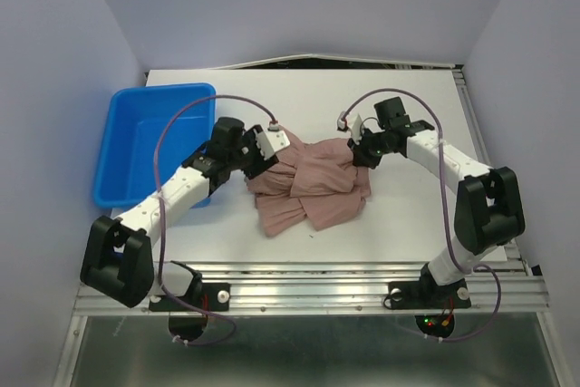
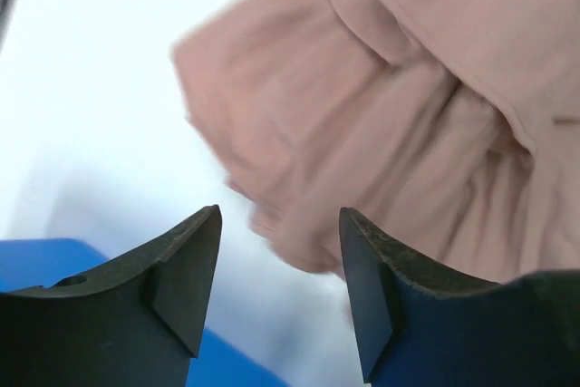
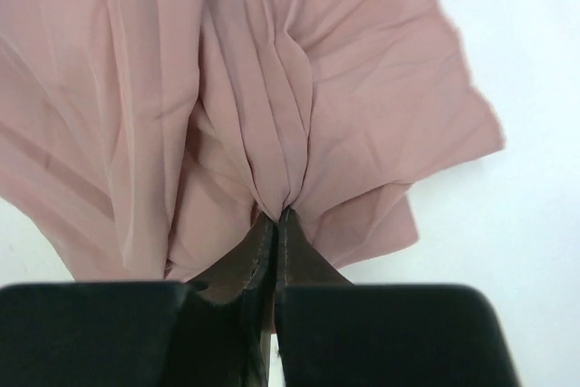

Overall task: Fold and stack the skirts
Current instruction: Fold the skirt

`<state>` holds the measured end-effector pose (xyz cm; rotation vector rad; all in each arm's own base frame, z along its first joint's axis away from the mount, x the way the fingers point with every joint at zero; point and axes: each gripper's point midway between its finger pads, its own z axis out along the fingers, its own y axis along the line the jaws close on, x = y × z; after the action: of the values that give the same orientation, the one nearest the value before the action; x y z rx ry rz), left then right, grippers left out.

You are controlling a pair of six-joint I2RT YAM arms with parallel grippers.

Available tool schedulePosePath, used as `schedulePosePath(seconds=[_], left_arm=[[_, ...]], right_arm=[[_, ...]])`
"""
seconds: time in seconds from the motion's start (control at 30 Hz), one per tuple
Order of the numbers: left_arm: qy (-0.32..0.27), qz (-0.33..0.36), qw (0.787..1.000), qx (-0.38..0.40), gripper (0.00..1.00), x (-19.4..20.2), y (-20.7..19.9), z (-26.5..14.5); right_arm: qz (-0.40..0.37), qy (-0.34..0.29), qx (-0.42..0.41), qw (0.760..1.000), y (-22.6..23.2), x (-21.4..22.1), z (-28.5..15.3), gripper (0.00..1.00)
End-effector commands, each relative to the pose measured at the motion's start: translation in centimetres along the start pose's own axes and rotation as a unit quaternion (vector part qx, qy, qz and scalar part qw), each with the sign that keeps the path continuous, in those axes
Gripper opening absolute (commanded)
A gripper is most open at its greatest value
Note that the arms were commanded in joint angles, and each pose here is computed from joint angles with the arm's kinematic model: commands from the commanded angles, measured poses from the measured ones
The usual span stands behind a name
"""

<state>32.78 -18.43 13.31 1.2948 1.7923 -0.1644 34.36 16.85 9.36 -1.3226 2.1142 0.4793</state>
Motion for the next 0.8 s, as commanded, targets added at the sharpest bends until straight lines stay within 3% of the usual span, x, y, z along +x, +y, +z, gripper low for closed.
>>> schedulePosePath(seconds=[0.0, 0.17, 0.43, 0.67, 0.77], left_arm=[[-0.046, -0.002, 0.998, 0.044, 0.67, -5.2, 1.7, -1.7], [-0.015, -0.012, 0.995, 0.098, 0.68, -4.8, 1.2, -0.2], [0.057, -0.019, 0.968, 0.245, 0.75, -0.6, -3.6, 2.0], [0.092, -0.011, 0.957, 0.276, 0.76, 2.2, -5.3, 2.7], [0.098, 0.001, 0.953, 0.286, 0.72, 2.7, -6.0, 2.6]], right_arm=[[-0.032, -0.065, 0.044, 0.996, -2.9, -5.8, -2.5, 0.03], [-0.034, -0.072, 0.033, 0.996, -3.0, -7.3, -3.3, 0.11], [-0.042, -0.041, 0.017, 0.998, -2.5, -5.5, -2.7, 0.01], [-0.046, -0.040, 0.021, 0.998, -2.7, -5.6, -2.8, 0.01], [-0.046, -0.038, 0.024, 0.998, -2.8, -5.5, -2.7, 0.01]])
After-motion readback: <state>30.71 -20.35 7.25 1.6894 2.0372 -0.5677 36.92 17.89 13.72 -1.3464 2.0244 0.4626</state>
